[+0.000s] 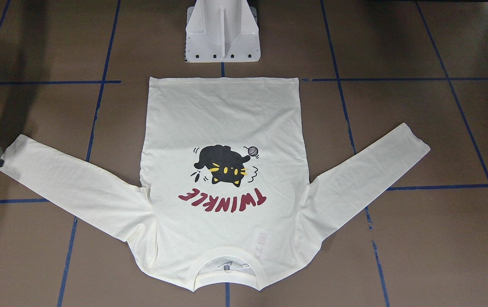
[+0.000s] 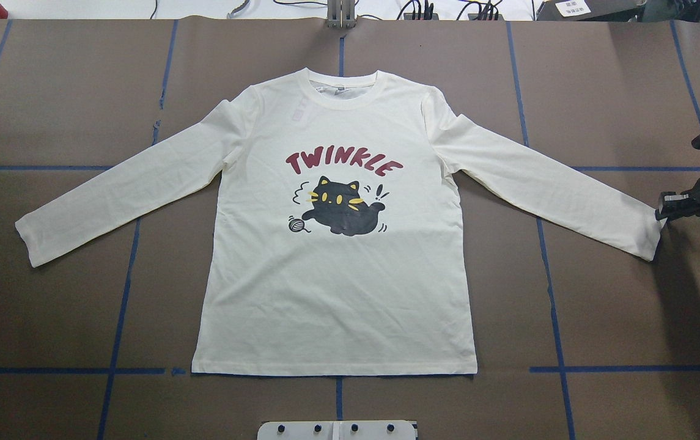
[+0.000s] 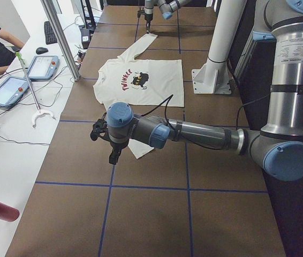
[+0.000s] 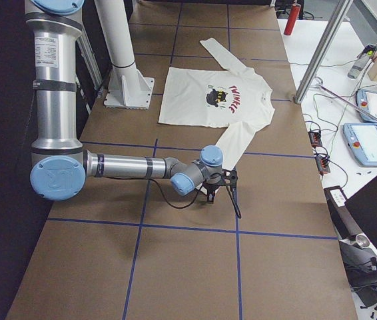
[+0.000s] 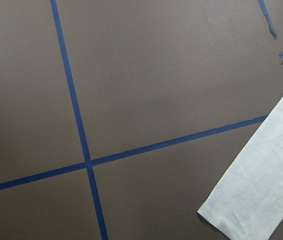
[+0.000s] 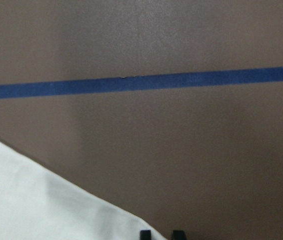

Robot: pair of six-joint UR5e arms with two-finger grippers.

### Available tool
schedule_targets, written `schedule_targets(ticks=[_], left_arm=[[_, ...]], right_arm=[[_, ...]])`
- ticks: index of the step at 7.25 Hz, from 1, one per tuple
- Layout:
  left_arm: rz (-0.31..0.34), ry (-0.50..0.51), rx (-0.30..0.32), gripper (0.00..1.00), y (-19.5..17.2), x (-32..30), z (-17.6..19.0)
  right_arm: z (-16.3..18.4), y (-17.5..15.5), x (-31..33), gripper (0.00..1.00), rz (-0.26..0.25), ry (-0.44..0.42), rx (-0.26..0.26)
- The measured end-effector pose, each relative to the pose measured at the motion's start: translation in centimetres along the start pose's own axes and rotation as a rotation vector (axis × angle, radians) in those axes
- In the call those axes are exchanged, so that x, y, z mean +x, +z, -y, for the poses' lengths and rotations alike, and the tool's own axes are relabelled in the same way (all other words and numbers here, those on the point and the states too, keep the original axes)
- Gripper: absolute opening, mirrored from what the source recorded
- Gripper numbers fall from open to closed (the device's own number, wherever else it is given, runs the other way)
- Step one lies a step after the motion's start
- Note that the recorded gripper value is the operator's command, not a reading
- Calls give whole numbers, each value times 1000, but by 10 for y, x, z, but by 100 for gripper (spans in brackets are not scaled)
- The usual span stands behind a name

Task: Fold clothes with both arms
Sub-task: 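Grasp the sleeve with the right gripper and fold it across the chest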

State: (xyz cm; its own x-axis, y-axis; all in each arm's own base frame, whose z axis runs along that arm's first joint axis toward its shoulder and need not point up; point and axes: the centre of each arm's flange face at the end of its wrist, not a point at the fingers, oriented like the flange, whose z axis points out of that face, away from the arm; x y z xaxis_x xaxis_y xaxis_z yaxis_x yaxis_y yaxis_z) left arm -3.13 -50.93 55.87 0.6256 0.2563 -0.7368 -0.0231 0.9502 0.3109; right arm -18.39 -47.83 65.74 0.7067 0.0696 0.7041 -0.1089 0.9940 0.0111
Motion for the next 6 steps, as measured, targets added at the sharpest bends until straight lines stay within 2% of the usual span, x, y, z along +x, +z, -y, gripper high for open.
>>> schedule_targets(ticks=[1,2,4,6], left_arm=[[0,0,0,100,0,0,0],[0,-1,-1,100,0,-1,-1],[-2,-3,0,100,0,0,-1],[-6,0,3,100,-2,2,0]], right_arm=[[2,-2,-4,0,6,-4,3],[3,-12,-18,0,34,-10,8],[9,-58,-85,0,153,40,33],[23,-88,-207,0,286,168,31]])
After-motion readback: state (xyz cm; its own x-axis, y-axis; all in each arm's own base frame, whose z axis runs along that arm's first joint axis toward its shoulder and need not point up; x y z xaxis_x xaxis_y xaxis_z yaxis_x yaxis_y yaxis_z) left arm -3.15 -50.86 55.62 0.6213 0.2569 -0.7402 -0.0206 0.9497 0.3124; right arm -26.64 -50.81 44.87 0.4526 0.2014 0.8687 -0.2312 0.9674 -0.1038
